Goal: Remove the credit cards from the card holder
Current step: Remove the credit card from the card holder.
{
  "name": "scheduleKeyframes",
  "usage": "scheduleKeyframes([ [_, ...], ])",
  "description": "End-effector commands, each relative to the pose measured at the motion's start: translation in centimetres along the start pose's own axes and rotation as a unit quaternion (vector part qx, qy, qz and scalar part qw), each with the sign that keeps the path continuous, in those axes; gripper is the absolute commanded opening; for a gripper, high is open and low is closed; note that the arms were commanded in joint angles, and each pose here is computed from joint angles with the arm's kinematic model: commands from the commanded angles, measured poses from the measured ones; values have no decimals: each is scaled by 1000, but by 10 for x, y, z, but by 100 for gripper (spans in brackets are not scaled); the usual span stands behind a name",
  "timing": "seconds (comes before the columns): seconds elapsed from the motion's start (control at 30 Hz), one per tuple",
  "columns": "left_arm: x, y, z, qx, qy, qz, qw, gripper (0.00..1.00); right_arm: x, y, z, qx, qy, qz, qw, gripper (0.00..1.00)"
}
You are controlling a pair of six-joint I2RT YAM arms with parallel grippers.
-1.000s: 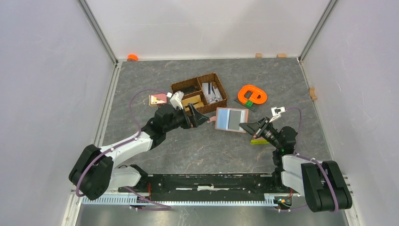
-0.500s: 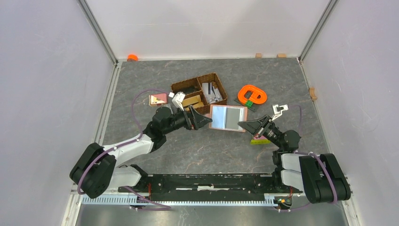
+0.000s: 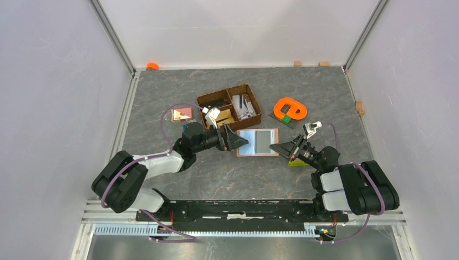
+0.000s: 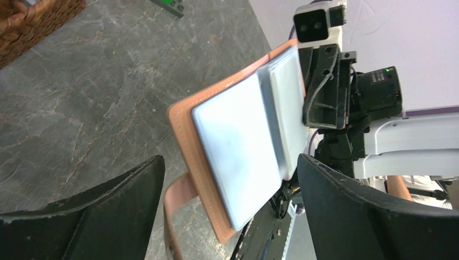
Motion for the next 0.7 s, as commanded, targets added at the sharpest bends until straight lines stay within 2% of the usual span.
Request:
scheduleKeyframes([
  [0.0, -5, -21, -21, -11, -30, 55, 998, 95, 9, 57, 14, 162, 12, -155, 974, 0],
  [0.07, -4, -24, -22, -14, -33, 66, 997, 83, 8, 54, 13, 164, 13, -146, 975, 0],
  [0.3, 0, -33, -25, -20, -46, 91, 995, 34, -6, 27, -2, 205, 0, -64, 977, 0],
  [0.47, 1, -35, -26, -22, -46, 98, 994, 9, -12, 10, -13, 253, -11, 4, 967, 0],
  [0.53, 2, -36, -26, -23, -47, 98, 994, 2, -13, 9, -15, 267, -12, 18, 964, 0],
  [0.57, 2, -36, -26, -24, -47, 97, 994, 2, -14, 10, -15, 275, -11, 18, 961, 3],
  [0.67, 6, -34, -27, -31, -57, 81, 995, 2, -14, 10, -14, 284, -10, 20, 959, 20],
])
Point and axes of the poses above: each gripper's point midway between its finger pads, its own x axis back along the fingers, its own y axis along the line the jaws close on, z = x × y, the point moved 5 cm from there along x, back along the fingers, and after that the axes turned 10 degrees about -x, right-handed, at the moved point
